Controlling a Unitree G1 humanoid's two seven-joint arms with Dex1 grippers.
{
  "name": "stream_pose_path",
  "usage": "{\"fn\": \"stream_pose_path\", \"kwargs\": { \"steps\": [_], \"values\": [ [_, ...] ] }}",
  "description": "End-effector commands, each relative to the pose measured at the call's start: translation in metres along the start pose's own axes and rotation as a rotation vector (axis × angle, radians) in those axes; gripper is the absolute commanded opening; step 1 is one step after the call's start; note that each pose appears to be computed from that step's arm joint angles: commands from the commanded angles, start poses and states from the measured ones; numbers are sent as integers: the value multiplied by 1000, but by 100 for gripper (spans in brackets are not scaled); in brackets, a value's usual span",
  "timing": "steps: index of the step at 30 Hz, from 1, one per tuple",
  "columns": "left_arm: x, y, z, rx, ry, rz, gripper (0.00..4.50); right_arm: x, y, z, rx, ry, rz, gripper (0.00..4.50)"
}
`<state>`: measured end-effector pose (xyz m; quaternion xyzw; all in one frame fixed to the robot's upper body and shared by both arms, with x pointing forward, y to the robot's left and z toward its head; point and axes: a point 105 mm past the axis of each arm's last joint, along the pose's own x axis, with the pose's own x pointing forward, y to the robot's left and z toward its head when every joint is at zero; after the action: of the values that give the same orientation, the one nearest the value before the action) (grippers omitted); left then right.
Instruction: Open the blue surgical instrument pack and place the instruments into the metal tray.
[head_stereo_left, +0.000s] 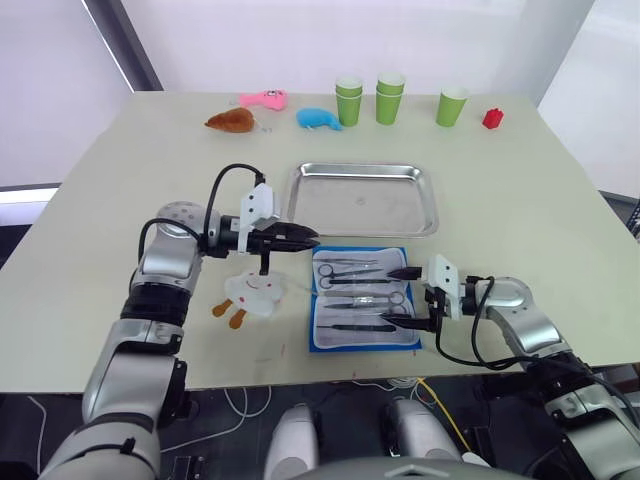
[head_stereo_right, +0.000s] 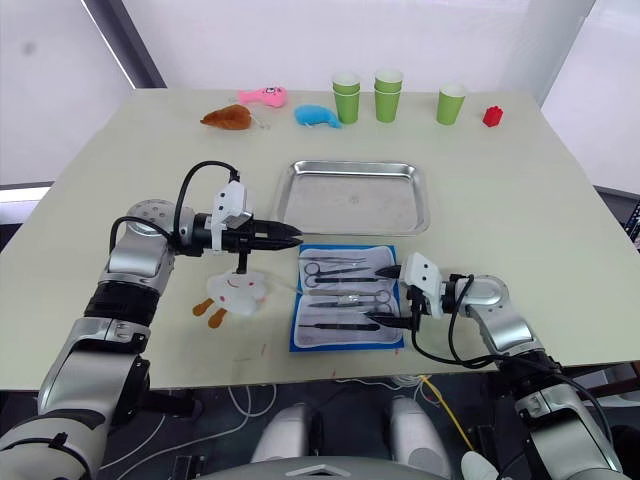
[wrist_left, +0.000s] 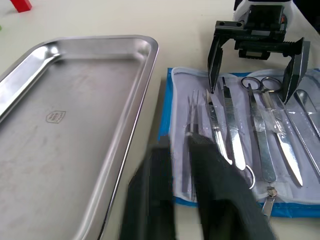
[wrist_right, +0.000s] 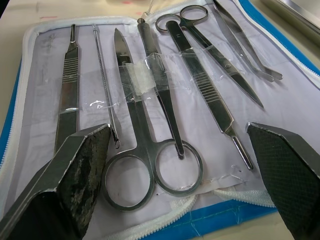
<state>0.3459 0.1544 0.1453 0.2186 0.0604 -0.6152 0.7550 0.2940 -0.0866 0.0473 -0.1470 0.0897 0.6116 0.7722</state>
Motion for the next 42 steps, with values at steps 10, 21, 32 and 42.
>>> {"fn": "stream_pose_path", "kwargs": {
  "steps": [10,21,32,42],
  "values": [
    [20,-5,-8,72,18,-90,245,-4,27,-66,156,238,35,450],
    [33,-2,-18,53,45,-140,72,-2,26,-66,156,234,23,450],
    [42,0,-23,61,46,-133,72,-3,28,-67,161,232,13,450],
    [49,2,-23,81,39,-115,72,-2,28,-67,159,231,15,450]
  ]
}}
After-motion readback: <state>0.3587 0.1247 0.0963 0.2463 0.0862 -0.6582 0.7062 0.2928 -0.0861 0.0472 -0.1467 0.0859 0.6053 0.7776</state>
